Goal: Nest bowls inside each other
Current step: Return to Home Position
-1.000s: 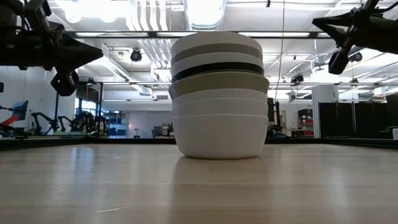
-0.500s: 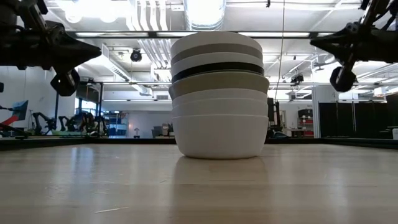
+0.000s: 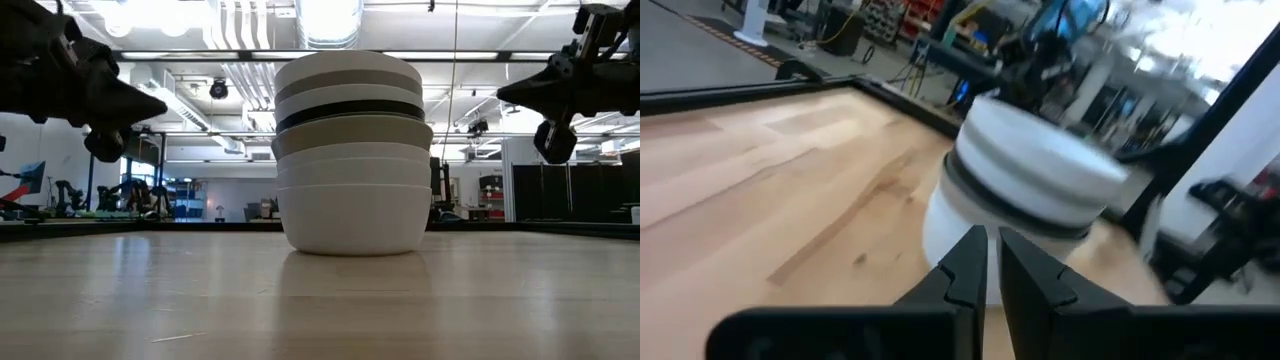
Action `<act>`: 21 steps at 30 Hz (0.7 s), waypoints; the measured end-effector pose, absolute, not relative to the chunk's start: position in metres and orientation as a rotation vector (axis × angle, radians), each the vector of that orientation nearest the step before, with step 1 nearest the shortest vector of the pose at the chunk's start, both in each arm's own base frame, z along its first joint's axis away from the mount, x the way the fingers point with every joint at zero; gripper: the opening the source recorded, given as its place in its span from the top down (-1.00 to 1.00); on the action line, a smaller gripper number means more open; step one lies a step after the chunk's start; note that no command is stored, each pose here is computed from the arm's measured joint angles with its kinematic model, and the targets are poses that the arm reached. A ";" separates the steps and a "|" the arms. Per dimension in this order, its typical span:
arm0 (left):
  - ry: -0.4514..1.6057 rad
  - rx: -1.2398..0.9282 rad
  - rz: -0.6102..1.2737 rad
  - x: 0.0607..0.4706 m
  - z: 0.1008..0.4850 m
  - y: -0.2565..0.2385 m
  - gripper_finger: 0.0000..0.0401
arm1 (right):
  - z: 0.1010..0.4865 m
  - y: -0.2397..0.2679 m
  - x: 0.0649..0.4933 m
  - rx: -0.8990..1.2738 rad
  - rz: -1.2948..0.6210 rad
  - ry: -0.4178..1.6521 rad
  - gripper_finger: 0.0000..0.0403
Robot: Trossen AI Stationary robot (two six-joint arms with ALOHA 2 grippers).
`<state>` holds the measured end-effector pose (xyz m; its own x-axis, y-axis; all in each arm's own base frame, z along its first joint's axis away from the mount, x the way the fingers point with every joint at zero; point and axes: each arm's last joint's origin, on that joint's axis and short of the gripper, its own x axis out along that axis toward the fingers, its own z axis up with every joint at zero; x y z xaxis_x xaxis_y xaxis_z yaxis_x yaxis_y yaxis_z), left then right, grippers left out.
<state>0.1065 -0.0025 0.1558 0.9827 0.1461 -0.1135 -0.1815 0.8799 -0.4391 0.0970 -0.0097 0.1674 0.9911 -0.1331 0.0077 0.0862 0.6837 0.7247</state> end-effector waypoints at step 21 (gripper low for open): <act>0.241 -0.363 0.199 0.116 0.141 -0.003 0.93 | 0.166 -0.010 0.098 0.810 -0.132 -0.043 0.96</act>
